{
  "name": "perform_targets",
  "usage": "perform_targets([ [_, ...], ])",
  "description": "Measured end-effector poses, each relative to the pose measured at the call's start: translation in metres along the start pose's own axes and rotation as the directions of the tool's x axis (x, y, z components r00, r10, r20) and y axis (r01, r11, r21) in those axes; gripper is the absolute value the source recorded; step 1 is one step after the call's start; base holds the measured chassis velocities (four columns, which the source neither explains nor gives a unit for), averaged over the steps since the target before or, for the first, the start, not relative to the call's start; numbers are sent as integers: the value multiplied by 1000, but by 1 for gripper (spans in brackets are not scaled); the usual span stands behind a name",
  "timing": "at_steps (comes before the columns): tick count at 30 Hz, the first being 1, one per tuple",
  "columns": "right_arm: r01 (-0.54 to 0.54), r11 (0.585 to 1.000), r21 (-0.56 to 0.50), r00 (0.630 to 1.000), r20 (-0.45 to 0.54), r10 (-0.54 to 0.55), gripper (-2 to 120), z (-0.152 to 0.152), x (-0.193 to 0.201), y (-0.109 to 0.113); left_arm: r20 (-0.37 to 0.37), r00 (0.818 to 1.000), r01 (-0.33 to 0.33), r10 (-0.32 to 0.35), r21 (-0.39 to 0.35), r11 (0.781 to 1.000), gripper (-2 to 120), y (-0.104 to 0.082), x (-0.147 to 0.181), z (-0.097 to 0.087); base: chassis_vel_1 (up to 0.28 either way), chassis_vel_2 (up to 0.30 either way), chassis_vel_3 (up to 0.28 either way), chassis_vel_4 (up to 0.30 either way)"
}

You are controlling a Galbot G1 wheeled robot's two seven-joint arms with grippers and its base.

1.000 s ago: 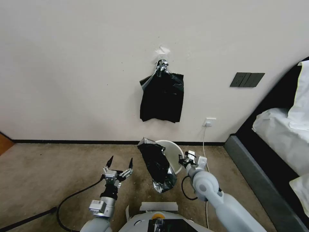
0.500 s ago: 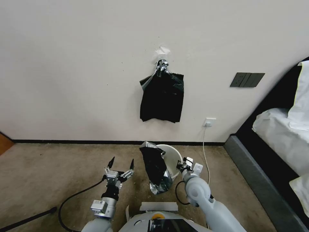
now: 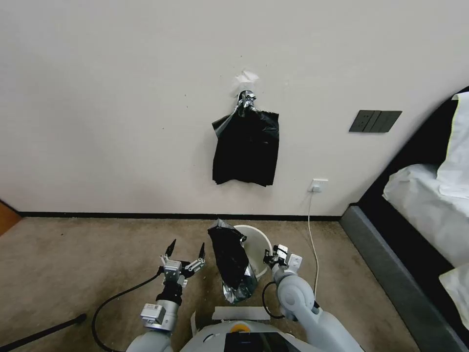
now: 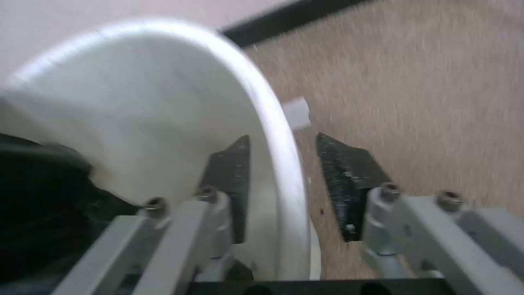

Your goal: Place a trash bag onto the trash bin.

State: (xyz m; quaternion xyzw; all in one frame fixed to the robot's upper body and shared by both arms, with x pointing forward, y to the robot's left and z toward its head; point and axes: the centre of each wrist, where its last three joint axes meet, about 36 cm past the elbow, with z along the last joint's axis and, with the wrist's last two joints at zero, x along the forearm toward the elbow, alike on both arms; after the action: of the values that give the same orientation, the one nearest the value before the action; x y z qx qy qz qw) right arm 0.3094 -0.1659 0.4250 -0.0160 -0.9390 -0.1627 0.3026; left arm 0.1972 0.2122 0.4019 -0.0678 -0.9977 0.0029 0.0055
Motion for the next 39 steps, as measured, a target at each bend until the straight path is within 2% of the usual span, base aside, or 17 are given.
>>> perform_targets([
  [3,105,993,61,991,77,-109,60,-22,21,-2,-6,1000,-3,3,-6,1000,100,1,-1,-3,0,0,0,0],
  [4,105,993,61,991,77,-109,60,-22,21,-2,-6,1000,-3,3,-6,1000,100,1,-1,-3,0,0,0,0],
  [6,210,973,100,973,80,-218,70,-36,34,-1,-15,1000,-2,2,-12,1000,100,1,-1,-4,0,0,0,0],
  [7,275,955,109,958,56,-282,75,-45,40,0,-21,1000,0,-1,-14,1000,100,1,-2,-5,0,0,0,0],
  [8,275,955,109,958,56,-282,75,-45,40,0,-21,1000,0,-1,-14,1000,100,1,-2,-5,0,0,0,0],
  [11,408,905,117,913,-65,-403,90,-67,46,6,-36,999,3,-4,-18,1000,100,0,-2,-8,0,0,0,0],
  [12,408,905,117,913,-65,-403,90,-67,46,6,-36,999,3,-4,-18,1000,100,0,-2,-8,0,0,0,0],
  [14,445,888,119,893,-137,-429,97,-76,41,11,-45,999,6,-7,-19,1000,100,0,-2,-10,0,0,0,0],
  [16,446,887,123,888,-185,-421,100,-81,31,16,-52,999,11,-12,-20,1000,100,0,-1,-10,0,0,0,0],
  [27,387,919,80,880,-328,-343,100,-91,-12,34,-57,998,17,-18,-20,1000,100,-1,-2,-9,0,0,0,0],
  [29,382,921,78,877,-344,-335,92,-90,-19,36,-59,998,14,-15,-21,1000,100,-1,-4,-8,0,0,0,0],
  [33,376,924,73,874,-359,-327,85,-88,-27,40,-68,998,13,-14,-22,1000,100,-2,-5,-8,0,0,0,0],
  [35,369,927,68,871,-372,-319,71,-84,-35,43,-76,997,8,-10,-23,1000,100,-4,-6,-8,0,0,0,0],
  [39,362,929,70,872,-377,-311,63,-81,-38,43,-81,997,5,-7,-26,1000,100,-4,-6,-8,0,0,0,0],
])
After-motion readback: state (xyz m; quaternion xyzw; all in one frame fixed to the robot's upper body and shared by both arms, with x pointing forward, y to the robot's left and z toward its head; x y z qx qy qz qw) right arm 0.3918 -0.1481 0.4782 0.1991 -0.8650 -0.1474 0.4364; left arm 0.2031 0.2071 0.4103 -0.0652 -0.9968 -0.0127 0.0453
